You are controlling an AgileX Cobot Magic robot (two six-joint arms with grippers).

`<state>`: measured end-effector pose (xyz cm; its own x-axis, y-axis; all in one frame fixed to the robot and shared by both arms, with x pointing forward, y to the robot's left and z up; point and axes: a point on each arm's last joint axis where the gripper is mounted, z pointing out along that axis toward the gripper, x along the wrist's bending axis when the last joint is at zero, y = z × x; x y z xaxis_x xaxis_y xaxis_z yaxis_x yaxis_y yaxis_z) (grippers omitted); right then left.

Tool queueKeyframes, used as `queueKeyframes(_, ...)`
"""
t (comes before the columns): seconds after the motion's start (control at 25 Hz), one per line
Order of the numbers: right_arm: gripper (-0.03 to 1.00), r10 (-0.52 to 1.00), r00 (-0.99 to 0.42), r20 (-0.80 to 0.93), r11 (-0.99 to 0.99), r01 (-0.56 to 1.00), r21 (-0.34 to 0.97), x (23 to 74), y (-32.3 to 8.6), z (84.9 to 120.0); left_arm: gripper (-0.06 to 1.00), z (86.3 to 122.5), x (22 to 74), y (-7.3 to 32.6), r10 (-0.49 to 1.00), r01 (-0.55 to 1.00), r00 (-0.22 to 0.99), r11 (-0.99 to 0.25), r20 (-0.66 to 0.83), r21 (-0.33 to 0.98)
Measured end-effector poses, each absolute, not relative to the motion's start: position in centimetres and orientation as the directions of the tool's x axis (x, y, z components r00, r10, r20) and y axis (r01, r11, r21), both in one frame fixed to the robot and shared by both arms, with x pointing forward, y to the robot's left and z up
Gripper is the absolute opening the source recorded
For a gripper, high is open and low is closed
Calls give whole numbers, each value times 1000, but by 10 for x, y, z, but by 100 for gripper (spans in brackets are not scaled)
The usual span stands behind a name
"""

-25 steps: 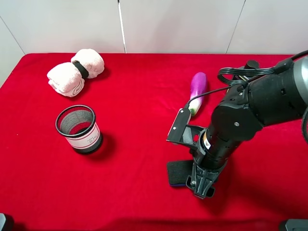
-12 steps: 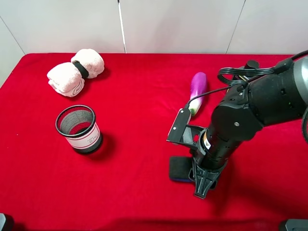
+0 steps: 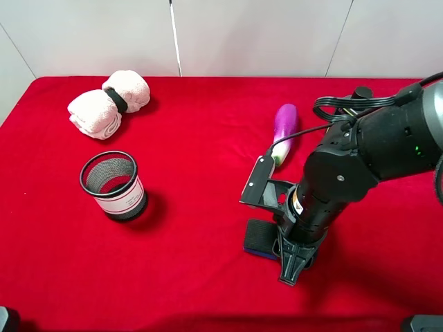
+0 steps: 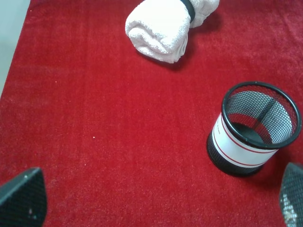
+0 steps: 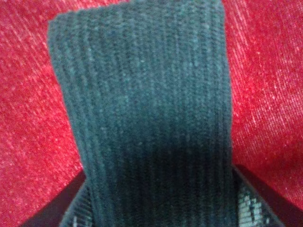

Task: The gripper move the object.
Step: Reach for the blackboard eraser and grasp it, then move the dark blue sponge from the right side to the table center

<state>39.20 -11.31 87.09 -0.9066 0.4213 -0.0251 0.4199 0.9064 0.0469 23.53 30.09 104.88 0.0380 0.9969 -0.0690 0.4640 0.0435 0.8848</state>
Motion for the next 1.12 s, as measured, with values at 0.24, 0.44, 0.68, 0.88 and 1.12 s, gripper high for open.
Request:
queueKeyframes(0.24,42,423,-906,-23,906,422,44,392,-113,871,98,1049,235,301,997,464,38,44,-69,885)
queueKeyframes(0.44,42,423,-906,-21,906,422,35,391,-114,871,98,1049,235,301,997,464,38,44,-69,885)
queueKeyframes(0.68,41,423,-906,-15,906,423,10,390,-116,872,98,1049,235,301,997,464,38,44,-69,885)
queueKeyframes(0.88,41,425,-905,-10,905,426,-12,388,-118,877,98,1049,235,301,997,464,38,44,-69,885)
queueKeyframes(1.12,41,428,-904,-11,904,428,-10,386,-120,884,98,1049,235,301,997,464,38,44,-69,885)
